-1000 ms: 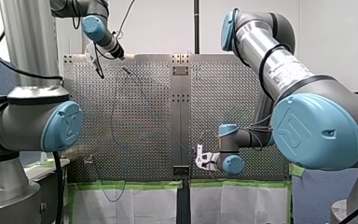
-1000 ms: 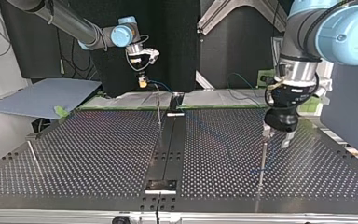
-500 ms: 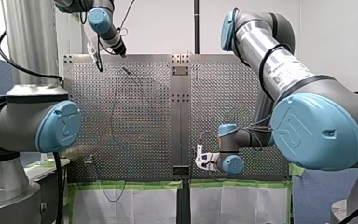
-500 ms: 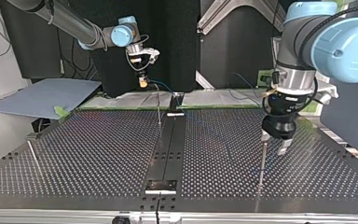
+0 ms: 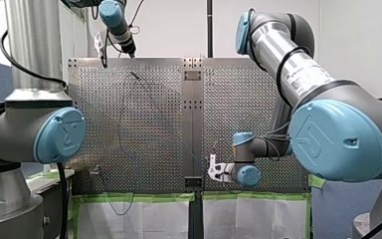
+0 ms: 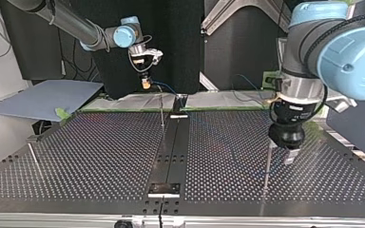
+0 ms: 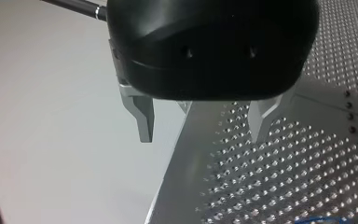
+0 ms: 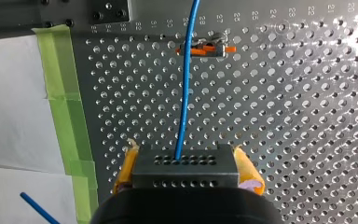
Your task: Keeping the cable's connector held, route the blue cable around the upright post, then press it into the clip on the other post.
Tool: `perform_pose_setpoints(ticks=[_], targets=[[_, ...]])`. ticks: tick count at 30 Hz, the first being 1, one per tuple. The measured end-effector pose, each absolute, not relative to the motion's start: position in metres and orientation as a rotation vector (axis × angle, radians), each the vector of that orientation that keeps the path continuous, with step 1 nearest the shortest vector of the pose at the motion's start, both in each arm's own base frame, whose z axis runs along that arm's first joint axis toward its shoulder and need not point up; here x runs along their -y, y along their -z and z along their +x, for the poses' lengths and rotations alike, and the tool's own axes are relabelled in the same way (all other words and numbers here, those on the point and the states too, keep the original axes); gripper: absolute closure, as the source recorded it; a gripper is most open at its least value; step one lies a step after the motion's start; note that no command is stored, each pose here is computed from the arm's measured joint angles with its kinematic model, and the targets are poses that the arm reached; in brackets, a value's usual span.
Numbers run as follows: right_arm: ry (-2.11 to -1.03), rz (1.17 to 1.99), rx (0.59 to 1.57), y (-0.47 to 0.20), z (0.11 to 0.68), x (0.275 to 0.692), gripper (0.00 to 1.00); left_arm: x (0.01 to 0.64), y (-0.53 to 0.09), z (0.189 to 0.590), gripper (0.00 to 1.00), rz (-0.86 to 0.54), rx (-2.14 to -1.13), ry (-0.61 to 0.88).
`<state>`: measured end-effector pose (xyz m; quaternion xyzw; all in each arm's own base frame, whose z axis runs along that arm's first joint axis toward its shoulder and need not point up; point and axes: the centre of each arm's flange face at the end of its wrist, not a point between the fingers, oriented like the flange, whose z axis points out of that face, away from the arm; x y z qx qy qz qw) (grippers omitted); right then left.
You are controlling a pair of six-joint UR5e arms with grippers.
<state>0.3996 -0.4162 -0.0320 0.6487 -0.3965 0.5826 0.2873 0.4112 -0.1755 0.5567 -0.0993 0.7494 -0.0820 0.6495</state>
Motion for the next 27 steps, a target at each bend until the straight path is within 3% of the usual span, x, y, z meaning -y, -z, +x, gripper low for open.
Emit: perform_pose_setpoints(ticks=[10,20,27], targets=[[-1.558,1.735,1.060,0.032,0.401,0.415,1.00,0.181,-0.584,0.408,0.01,-0.181,-1.731,0.151],[-1.558,1.736,1.059,0.032,0.401,0.415,1.00,0.190,-0.554,0.413,0.01,-0.162,-1.869,0.123],[-1.559,1.735,1.059,0.032,0.401,0.415,1.00,0.187,-0.546,0.416,0.01,-0.167,-1.910,0.089]])
